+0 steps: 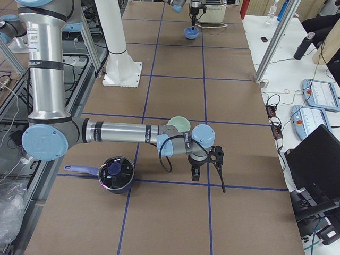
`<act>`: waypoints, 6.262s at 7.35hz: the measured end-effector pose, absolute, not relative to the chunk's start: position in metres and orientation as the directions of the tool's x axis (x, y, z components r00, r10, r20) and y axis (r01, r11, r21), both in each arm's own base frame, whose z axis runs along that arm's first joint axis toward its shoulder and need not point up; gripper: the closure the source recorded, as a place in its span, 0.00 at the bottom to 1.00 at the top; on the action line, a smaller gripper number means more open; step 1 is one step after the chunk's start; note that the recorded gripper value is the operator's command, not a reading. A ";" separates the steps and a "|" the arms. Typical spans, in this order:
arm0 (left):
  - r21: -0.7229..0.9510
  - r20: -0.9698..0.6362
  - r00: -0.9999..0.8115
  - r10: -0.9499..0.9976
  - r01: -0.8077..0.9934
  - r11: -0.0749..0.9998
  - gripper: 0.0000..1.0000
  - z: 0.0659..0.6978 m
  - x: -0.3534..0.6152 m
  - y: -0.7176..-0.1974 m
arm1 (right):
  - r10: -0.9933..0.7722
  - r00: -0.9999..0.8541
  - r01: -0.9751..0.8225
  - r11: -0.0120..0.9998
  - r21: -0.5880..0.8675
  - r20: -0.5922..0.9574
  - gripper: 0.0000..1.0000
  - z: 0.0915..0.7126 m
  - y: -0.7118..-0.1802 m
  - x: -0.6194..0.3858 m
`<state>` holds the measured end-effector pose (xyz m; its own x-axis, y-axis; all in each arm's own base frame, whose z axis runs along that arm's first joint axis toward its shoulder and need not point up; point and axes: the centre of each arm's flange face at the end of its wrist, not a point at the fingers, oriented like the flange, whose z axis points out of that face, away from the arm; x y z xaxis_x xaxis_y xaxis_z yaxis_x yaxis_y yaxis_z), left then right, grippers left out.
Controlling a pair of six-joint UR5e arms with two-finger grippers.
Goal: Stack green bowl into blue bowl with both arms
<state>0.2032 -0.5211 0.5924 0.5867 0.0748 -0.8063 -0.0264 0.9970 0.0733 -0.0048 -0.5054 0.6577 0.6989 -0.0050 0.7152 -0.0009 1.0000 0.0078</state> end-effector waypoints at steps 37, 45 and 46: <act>-0.178 -0.879 0.416 -0.234 0.169 0.969 0.19 0.228 0.539 -0.463 | -0.250 0.622 0.106 0.966 0.236 0.743 0.00 0.628 -0.514 -0.066; -0.181 -0.897 0.370 -0.242 0.193 0.965 0.19 0.213 0.494 -0.488 | -0.341 0.468 0.087 0.936 0.342 0.815 0.38 0.589 -0.483 -0.166; -0.183 -0.895 0.373 -0.245 0.194 0.964 0.19 0.216 0.493 -0.489 | -0.345 0.458 0.085 0.934 0.347 0.819 0.39 0.587 -0.477 -0.177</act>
